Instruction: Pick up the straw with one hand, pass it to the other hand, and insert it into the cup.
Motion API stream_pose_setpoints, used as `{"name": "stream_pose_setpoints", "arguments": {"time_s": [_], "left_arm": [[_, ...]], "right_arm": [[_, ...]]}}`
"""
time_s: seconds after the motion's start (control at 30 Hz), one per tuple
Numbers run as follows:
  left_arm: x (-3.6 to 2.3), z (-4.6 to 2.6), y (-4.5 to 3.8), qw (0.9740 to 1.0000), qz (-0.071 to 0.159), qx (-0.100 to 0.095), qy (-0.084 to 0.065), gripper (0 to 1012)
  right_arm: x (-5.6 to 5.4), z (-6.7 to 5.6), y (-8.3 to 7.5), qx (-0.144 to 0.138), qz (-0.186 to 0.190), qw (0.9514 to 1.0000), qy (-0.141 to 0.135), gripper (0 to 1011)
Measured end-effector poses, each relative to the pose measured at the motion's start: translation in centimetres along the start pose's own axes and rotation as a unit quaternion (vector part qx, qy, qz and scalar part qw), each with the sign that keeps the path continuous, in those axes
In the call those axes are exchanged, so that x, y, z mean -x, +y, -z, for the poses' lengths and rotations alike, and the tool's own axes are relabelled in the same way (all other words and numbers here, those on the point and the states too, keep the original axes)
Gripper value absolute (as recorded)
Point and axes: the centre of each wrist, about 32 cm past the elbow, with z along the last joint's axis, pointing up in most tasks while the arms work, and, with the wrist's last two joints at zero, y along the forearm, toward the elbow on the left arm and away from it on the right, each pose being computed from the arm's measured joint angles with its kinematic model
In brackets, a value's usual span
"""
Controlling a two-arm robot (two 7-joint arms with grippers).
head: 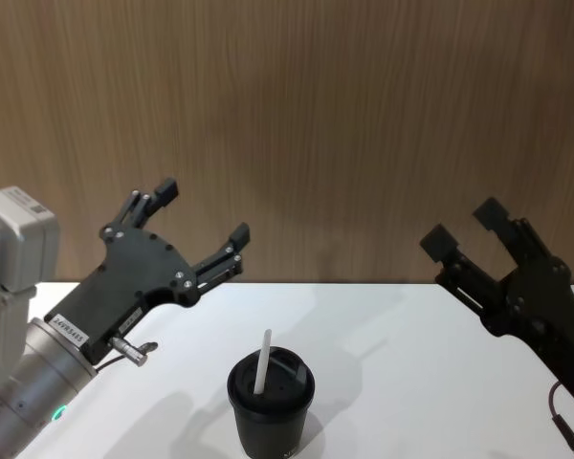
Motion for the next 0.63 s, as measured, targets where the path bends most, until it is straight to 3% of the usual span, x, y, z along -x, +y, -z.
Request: {"name": "stream_pose_setpoints", "arguments": {"time_s": [0.63], "left_arm": [[0.23,-0.21,0.73,0.9993,-0.033,-0.003,-0.017,1003]], "right_arm": [[0.00,0.00,0.00,0.000,0.000,1.0000,0.000,1001]]}}
